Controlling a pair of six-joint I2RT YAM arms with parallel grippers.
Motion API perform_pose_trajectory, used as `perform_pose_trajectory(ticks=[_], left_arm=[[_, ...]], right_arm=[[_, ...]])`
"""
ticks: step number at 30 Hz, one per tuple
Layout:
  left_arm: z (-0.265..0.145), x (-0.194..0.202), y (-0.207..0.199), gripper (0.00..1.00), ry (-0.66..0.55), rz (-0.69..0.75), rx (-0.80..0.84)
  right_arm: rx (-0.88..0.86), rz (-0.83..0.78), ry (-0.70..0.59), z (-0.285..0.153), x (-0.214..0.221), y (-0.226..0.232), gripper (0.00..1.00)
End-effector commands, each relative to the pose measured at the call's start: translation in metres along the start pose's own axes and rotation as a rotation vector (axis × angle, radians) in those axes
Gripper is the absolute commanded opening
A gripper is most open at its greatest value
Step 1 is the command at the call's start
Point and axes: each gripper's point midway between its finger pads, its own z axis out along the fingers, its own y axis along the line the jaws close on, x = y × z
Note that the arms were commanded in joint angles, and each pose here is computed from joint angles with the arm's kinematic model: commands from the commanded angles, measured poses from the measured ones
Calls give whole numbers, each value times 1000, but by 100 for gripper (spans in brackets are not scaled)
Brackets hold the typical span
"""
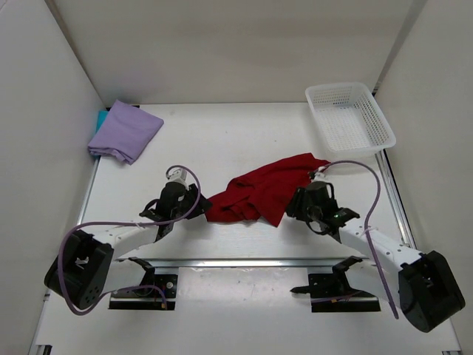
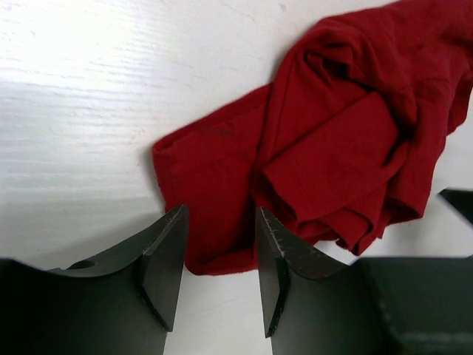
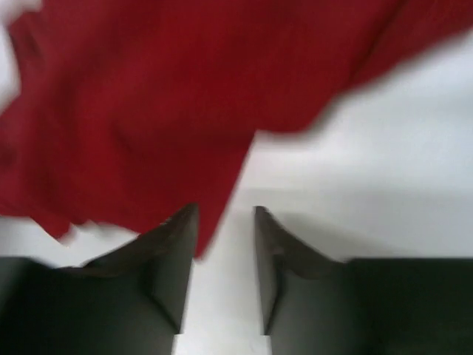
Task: Fold and stack the t-shirts
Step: Flatten out the tshirt
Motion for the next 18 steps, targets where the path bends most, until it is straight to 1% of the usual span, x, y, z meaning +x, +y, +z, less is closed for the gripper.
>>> perform_pose_trajectory(ticks=[1, 3, 5, 6, 8, 12, 14, 16, 18], left_arm=[[-1, 3, -6, 52, -15, -3, 40], [-2, 3, -4, 52, -22, -10, 44], [-5, 1, -6, 52, -34, -11, 59], [-5, 4, -4, 52, -27, -11, 54], [-7, 0, -6, 53, -43, -5, 63], [-7, 1, -9, 53, -39, 2, 72], [-5, 3, -6, 52, -35, 1, 66], [-5, 3, -6, 52, -32, 3, 71], [-5, 4, -7, 52, -35, 3, 73]], right_arm=[[47, -95, 22, -4, 24, 1, 38], [28, -136, 61, -4, 36, 7, 44], [11, -166, 95, -3, 43, 14, 46], [43, -201, 131, 0, 57, 8, 47], [69, -253, 140, 1, 60, 14, 47], [78, -290, 164, 7, 64, 21, 48], [102, -331, 190, 9, 70, 21, 48], [143, -365, 177, 9, 67, 21, 49], [180, -370, 202, 11, 69, 17, 47]])
